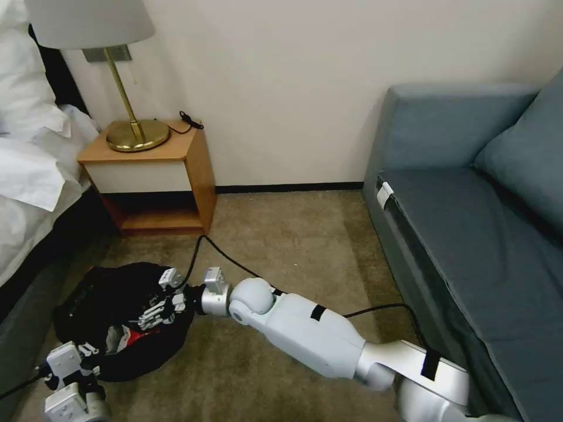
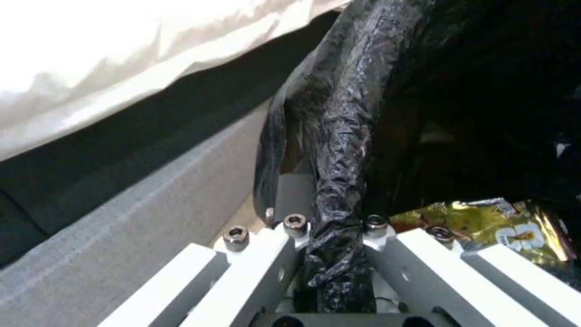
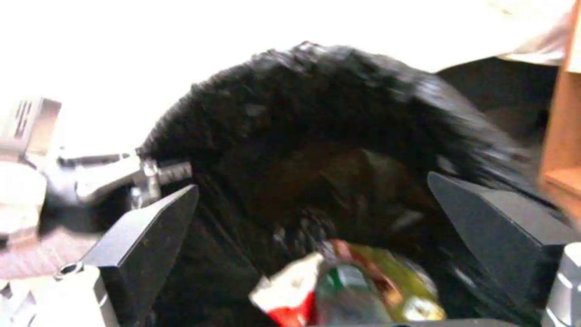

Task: Pick up the trash bin, then pick up the garbage on the floor and place it into the trash bin.

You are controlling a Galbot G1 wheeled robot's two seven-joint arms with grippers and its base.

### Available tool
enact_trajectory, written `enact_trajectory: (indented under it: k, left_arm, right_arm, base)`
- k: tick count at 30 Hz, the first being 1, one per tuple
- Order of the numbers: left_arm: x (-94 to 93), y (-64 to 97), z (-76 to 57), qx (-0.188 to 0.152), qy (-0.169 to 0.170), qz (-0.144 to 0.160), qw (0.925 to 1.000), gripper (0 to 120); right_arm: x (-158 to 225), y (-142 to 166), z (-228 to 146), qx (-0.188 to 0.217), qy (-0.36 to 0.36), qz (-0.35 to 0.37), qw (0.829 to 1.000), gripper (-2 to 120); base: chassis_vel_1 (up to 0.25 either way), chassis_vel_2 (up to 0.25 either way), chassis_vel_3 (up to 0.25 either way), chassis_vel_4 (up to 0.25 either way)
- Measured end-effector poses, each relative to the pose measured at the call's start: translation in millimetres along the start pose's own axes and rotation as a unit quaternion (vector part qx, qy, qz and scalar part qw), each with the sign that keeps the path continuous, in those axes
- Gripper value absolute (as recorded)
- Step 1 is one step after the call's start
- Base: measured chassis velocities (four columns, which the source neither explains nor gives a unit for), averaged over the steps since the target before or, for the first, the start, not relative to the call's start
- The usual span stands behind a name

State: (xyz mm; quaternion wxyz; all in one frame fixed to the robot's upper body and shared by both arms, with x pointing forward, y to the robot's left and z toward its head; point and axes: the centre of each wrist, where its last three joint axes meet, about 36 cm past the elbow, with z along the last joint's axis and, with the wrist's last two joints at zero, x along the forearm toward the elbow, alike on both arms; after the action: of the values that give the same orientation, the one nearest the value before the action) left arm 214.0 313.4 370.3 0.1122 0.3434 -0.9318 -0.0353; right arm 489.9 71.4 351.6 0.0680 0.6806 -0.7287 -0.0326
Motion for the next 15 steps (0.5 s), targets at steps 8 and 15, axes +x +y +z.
enact_trajectory:
  k: [8, 15]
  left_arm:
    - [-6.7, 7.4, -4.7, -0.011, -0.011, -0.004, 0.9999, 1]
    - [-11.7, 12.2, -5.0, -0.016, -0.016, -0.003, 0.9997, 1]
  right_arm:
    - [84.2, -39.8, 16.2, 0.025, 0.053, 0.035, 0.998, 100]
    - [209.0, -74.0, 55.6, 0.094, 0.21, 0.02, 0.973, 100]
  base:
    - [0.0, 0.0, 0.0, 0.0]
    - [0.0, 0.0, 0.0, 0.0]
